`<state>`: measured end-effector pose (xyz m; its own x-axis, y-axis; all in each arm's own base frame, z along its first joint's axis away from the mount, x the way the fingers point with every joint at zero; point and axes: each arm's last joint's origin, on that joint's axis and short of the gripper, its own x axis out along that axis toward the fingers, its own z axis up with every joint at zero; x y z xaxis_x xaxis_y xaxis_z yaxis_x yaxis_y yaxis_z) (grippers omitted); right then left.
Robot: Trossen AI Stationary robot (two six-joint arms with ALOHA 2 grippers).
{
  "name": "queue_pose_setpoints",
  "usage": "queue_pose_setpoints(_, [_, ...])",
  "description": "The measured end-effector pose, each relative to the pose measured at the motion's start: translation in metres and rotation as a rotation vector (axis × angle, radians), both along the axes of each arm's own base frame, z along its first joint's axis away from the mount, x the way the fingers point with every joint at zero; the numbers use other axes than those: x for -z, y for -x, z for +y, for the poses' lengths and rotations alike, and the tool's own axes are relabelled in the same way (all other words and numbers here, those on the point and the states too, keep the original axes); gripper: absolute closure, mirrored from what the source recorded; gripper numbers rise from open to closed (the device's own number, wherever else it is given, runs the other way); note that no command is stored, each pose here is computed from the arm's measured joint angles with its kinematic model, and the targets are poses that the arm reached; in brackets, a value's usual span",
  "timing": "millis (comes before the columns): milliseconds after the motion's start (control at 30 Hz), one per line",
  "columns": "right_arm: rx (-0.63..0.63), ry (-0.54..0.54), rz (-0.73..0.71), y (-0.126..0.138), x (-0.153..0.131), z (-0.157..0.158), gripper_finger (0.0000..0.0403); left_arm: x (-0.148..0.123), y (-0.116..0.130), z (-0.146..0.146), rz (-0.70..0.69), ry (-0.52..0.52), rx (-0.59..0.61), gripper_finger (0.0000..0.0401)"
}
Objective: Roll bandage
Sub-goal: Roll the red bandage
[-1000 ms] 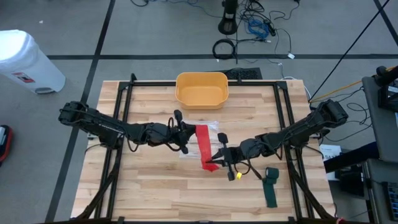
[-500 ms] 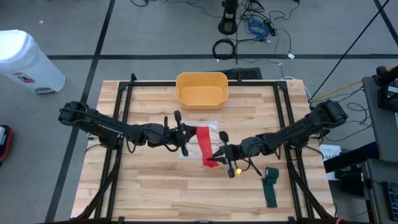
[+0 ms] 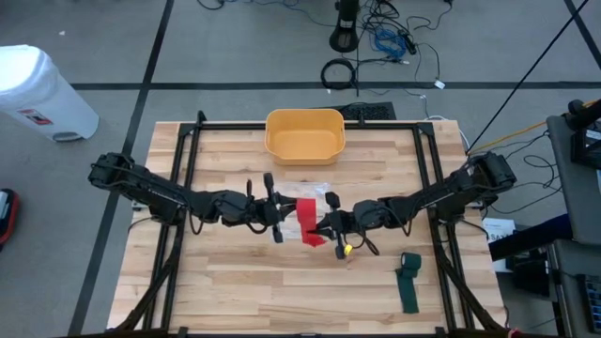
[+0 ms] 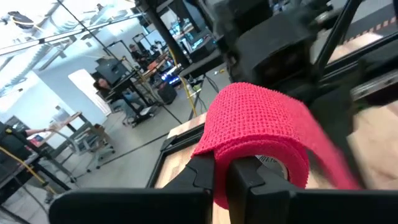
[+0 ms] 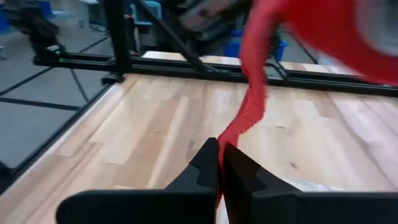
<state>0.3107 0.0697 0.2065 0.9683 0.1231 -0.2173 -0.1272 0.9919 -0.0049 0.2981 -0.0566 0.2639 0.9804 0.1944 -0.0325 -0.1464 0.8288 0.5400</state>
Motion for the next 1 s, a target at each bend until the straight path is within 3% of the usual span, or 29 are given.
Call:
queue_pose_setpoints(500, [0.055,0.041,0.003,-0.005,0.001,-0.027,0.0403,0.001,0.004,-0.017,-0.012,0.108,0.067,0.0388])
queue_pose_setpoints(1000, [0.172,0.123,0.001,-0.006,0.001,-0.042,0.0403,0.009,0.007,-0.027,0.065,0.231,0.122,0.0388])
